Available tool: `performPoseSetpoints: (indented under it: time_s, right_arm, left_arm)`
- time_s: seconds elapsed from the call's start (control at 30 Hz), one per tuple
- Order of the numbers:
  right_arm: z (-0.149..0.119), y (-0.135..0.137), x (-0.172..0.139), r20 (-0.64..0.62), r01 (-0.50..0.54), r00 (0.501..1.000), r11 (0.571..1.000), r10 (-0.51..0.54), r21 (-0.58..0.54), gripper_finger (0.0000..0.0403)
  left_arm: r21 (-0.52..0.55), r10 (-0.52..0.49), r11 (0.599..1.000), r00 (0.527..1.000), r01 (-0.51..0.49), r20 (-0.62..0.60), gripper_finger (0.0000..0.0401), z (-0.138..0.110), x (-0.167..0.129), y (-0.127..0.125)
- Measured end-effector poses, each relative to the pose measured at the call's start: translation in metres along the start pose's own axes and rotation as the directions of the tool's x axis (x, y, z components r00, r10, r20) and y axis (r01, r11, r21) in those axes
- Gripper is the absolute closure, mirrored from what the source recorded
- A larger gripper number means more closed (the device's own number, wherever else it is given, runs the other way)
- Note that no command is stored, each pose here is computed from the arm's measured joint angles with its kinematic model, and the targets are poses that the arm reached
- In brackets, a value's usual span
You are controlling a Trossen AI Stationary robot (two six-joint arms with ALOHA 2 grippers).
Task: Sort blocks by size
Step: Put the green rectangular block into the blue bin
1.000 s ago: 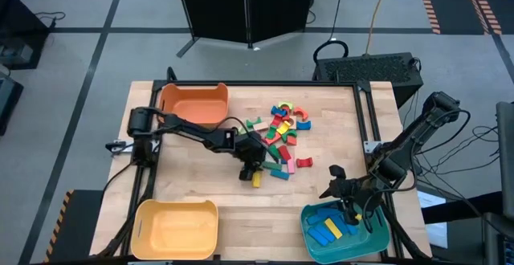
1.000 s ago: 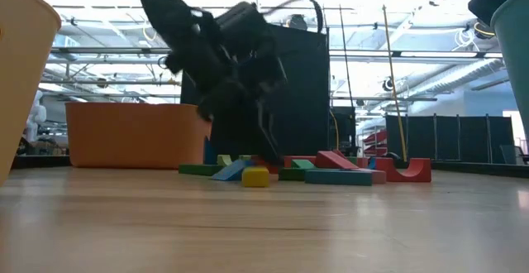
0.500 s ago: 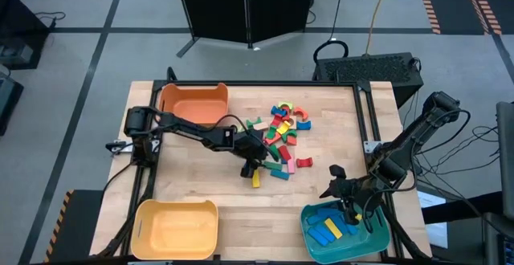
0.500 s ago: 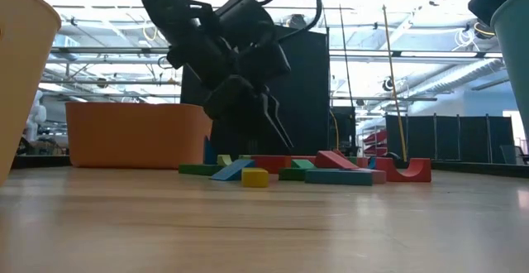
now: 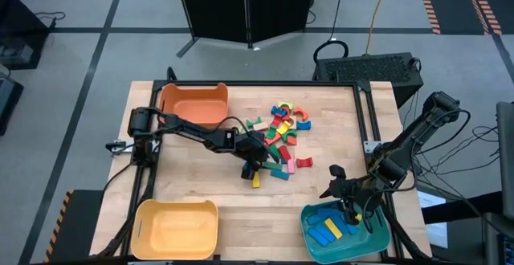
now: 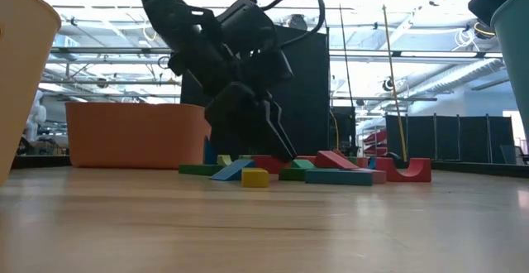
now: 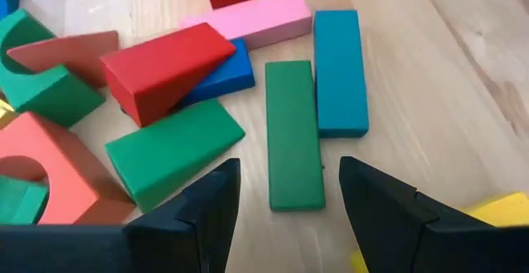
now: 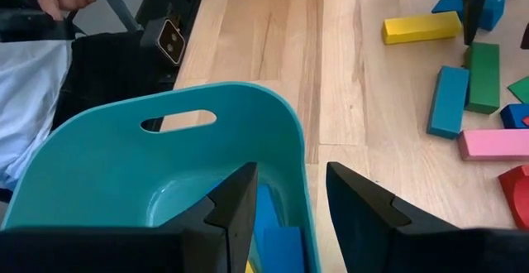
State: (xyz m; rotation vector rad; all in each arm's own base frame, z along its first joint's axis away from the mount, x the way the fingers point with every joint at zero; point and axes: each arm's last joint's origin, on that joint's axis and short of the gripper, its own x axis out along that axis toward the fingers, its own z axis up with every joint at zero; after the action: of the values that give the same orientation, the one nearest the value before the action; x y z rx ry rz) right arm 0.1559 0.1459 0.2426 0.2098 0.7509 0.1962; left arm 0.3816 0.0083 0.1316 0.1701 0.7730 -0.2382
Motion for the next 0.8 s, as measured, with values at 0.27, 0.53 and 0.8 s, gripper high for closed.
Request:
performPoseSetpoints:
  time_s: [0.27, 0.53, 0.8]
  right_arm:
    - [0.000, 0.000, 0.000, 0.006, 0.003, 1.000, 1.000, -0.003, -0.002, 0.0271]
    - [0.000, 0.000, 0.000, 0.014, 0.017, 1.000, 1.000, -0.017, -0.005, 0.0271]
    - [0.002, -0.002, 0.000, 0.061, 0.082, 0.995, 0.996, -0.081, -0.017, 0.0271]
  left_arm:
    - [0.003, -0.013, 1.000, 1.000, 0.013, -0.017, 0.0192, -0.008, 0.014, -0.004]
    - [-0.047, 0.008, 0.999, 1.000, -0.009, -0.016, 0.0193, -0.010, 0.018, -0.003]
    - [-0.049, 0.009, 0.999, 1.000, -0.010, -0.024, 0.0269, -0.010, 0.018, -0.004]
